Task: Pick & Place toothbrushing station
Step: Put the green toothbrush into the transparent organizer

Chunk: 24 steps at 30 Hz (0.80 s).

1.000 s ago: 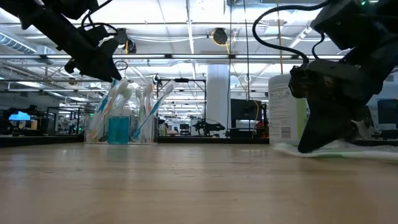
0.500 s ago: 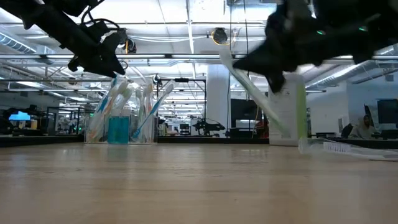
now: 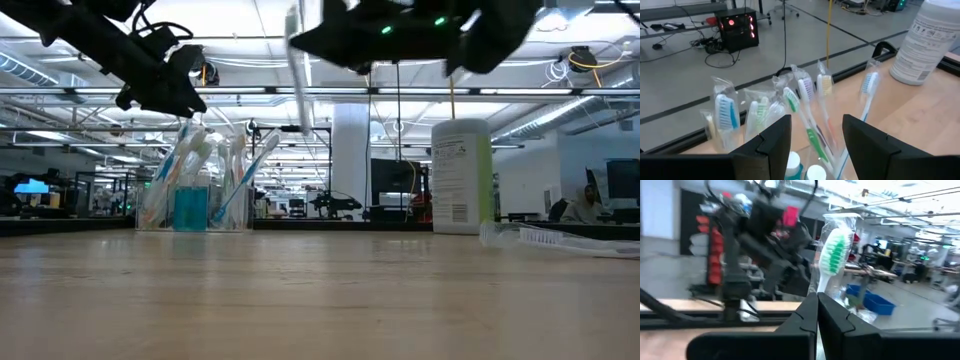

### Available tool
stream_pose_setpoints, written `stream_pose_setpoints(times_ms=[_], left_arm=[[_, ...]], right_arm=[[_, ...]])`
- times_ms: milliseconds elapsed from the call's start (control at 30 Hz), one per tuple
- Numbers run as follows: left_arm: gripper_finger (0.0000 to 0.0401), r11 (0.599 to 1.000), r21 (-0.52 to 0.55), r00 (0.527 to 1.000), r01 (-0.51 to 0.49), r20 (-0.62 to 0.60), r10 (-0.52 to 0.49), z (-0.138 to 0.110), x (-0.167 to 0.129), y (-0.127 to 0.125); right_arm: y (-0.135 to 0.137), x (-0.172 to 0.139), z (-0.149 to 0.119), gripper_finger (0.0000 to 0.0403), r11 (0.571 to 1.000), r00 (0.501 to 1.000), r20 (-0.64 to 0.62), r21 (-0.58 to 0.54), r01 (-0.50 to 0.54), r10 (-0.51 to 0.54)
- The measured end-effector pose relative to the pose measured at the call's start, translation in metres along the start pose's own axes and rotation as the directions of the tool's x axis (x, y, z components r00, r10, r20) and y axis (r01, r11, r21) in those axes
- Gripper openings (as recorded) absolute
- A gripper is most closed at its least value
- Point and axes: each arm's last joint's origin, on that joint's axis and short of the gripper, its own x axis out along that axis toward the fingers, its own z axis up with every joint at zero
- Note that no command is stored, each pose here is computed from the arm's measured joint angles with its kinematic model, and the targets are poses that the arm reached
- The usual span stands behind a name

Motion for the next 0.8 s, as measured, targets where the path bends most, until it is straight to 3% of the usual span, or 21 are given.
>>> stream_pose_setpoints(times_ms=[300, 467, 667, 800], left_arm=[[0.0184, 0.999, 0.011, 0.999, 0.039, -0.010, -0.039, -0.001, -0.001, -0.003], [0.0184, 0.999, 0.011, 0.999, 0.039, -0.010, -0.039, -0.001, -0.001, -0.003], [0.0184, 0.999, 0.013, 0.999, 0.048, -0.017, -0.048, -0.001, -0.001, -0.003], [0.0184, 0.998, 0.015, 0.998, 0.061, -0.025, -0.061, -0.002, -0.001, -0.003]], right_arm=[[-0.027, 0.081, -0.041, 0.0000, 0.988, 0.985, 0.098, -0.048, 0.150, -0.145], [-0.043, 0.114, -0.061, 0.0000, 0.996, 0.986, 0.141, 0.027, 0.086, -0.089], [-0.050, 0.132, -0.094, 0.0000, 0.991, 0.987, 0.095, 0.013, 0.131, -0.132], [-0.051, 0.131, -0.108, 0.0000, 0.992, 0.992, -0.014, 0.012, 0.124, -0.124]])
